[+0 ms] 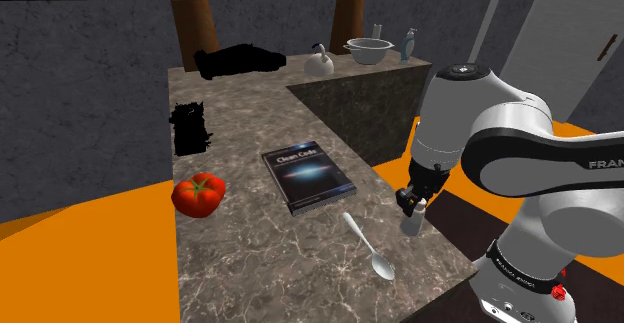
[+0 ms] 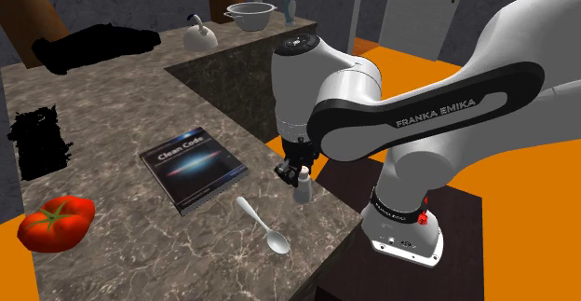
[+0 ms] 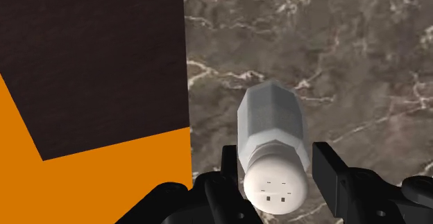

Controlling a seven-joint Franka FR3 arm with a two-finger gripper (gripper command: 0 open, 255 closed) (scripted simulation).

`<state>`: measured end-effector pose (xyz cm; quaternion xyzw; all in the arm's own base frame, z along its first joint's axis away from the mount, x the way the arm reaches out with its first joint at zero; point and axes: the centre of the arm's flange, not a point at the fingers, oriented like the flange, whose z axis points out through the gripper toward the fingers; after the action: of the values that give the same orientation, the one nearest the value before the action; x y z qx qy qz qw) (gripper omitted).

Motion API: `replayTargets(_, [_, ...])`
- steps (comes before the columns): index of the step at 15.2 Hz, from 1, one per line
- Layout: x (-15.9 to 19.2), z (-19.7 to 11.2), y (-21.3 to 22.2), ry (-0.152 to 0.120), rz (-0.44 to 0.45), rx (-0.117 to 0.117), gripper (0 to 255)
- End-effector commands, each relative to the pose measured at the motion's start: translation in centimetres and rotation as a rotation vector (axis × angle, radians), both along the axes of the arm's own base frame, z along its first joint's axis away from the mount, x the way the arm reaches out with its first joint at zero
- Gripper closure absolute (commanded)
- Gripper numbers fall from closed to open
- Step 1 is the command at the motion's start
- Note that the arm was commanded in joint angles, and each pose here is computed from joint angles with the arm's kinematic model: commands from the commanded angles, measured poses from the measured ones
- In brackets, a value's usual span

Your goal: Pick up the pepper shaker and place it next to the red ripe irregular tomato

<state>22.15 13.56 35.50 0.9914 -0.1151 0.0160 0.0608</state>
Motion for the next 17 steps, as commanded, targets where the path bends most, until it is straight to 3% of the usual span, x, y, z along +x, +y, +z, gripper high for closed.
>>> replayTargets(1, [0.0,0.0,0.0,0.001,0.000,-0.001,255])
replayTargets(17, [0.0,7.3,0.0,0.001,0.000,-0.001,255])
